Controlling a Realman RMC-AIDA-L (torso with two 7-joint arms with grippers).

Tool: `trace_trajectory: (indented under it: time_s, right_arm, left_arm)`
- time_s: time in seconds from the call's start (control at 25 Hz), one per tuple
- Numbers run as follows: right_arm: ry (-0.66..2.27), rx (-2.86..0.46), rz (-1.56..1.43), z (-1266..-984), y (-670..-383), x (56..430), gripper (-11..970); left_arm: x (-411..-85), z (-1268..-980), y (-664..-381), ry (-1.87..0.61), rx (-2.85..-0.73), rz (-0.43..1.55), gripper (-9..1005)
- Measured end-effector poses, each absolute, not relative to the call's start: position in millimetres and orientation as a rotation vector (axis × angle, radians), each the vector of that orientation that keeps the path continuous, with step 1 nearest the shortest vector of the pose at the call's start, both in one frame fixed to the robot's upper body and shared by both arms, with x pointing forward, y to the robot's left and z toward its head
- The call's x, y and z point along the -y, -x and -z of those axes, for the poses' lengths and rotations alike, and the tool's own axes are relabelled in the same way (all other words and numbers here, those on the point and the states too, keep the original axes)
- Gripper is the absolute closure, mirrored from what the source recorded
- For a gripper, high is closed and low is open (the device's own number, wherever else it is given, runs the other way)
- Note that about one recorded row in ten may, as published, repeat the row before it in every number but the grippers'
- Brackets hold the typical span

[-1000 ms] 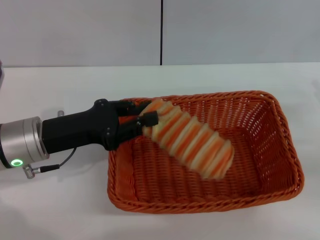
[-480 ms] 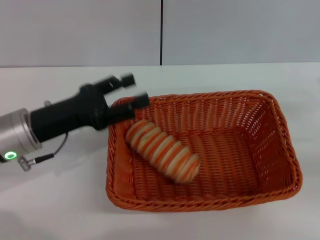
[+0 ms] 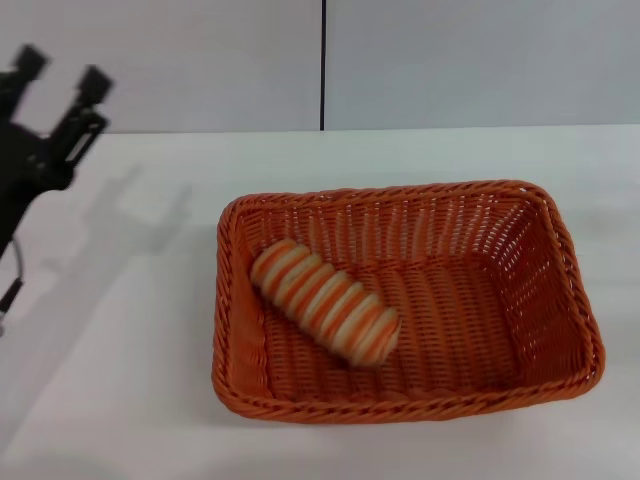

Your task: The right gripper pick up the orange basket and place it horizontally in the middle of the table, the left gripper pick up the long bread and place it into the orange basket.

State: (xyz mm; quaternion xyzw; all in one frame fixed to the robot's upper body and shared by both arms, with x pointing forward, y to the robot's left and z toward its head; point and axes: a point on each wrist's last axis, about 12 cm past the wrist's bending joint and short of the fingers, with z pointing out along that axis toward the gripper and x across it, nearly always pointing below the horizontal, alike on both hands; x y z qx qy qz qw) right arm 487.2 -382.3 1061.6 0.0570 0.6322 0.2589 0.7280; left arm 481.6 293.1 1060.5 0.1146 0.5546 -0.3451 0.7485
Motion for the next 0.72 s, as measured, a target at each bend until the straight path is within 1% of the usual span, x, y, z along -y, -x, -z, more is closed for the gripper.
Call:
trace_trajectory:
  time_s: [0.04, 0.08, 0.12, 0.24, 0.32, 0.72]
  right_arm:
    - [-0.132, -1.39, -0.554, -1060, -486, 383, 471]
    - [-0.138, -1.386, -0.527, -1058, -483, 383, 471]
    - [-0.138, -1.386, -0.527, -1058, -483, 383, 471]
    - [-0.139, -1.385, -0.498, -1055, -481, 382, 471]
    - [-0.145, -1.379, -0.458, -1054, -480, 384, 471]
    - [-0.187, -1.335, -0.158, -1036, -468, 378, 471]
  left_arm:
    - [-296, -1057, -474, -0.214, -1.179, 0.651, 162]
    - [-296, -1057, -474, -0.214, -1.179, 0.651, 162]
    - [-299, -1051, -460, -0.138, -1.135, 0.464, 162]
    - [-299, -1051, -460, -0.138, -1.135, 0.464, 165]
    - [-307, -1047, -449, -0.065, -1.112, 0.283, 167]
    - [-318, -1048, -444, -0.007, -1.096, 0.221, 167]
